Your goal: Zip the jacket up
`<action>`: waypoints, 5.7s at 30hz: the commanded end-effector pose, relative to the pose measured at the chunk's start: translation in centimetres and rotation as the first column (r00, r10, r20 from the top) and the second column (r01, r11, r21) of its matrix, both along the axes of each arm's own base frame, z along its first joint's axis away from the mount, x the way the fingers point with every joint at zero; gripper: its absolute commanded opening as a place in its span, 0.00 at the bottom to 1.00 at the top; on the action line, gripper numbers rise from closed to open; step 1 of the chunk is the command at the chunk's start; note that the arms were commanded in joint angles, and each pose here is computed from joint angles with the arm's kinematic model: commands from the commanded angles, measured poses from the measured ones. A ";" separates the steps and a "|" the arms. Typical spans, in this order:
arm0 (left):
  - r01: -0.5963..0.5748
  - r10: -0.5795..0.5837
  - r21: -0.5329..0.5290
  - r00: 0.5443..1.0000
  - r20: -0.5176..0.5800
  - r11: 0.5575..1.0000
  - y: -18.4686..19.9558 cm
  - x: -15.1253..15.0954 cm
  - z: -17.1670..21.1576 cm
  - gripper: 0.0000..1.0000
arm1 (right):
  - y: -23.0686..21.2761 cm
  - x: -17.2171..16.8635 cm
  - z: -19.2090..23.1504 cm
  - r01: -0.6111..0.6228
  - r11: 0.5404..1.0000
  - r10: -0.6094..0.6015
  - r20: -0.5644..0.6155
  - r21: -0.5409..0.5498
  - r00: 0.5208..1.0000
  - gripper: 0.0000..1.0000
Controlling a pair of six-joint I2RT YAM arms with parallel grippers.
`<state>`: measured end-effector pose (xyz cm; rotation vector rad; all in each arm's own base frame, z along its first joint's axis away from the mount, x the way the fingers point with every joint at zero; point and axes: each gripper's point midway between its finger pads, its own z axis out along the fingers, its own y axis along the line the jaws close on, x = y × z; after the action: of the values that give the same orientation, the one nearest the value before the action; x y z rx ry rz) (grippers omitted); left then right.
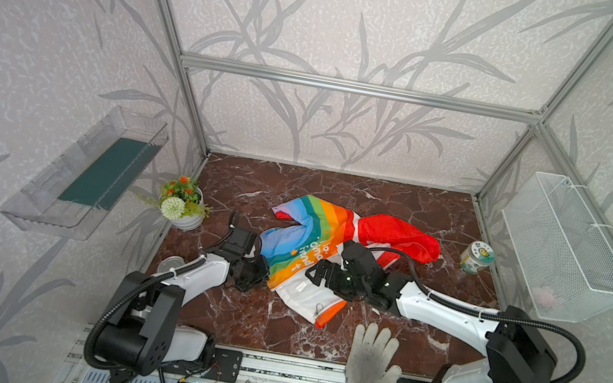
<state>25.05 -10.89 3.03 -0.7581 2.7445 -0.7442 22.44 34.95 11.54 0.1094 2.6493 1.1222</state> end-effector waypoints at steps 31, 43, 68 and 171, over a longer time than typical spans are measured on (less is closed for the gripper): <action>-0.057 0.079 -0.170 0.989 0.125 0.984 -1.1 -1.5 8.0 0.00 | 11.5 0.5 0.7 0.128 0.783 -0.125 -0.048 0.609 0.991 0.90; -0.064 0.087 -0.178 0.989 0.121 0.982 -1.1 -1.6 7.9 0.00 | 10.6 0.9 0.9 0.130 0.761 -0.149 -0.024 0.636 0.989 0.30; -0.099 0.132 -0.249 0.984 0.116 0.963 -1.9 -0.3 6.5 0.45 | 10.2 0.6 2.1 0.100 0.741 -0.132 -0.002 0.663 0.991 0.00; -0.084 0.183 -0.370 0.953 0.242 0.925 -2.5 1.4 9.9 0.29 | 10.6 3.0 0.7 0.090 0.722 -0.080 -0.047 0.686 0.996 0.00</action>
<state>26.60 -13.29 12.59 -0.8436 2.3240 -1.2148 25.04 45.18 11.16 0.4035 2.1050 1.9815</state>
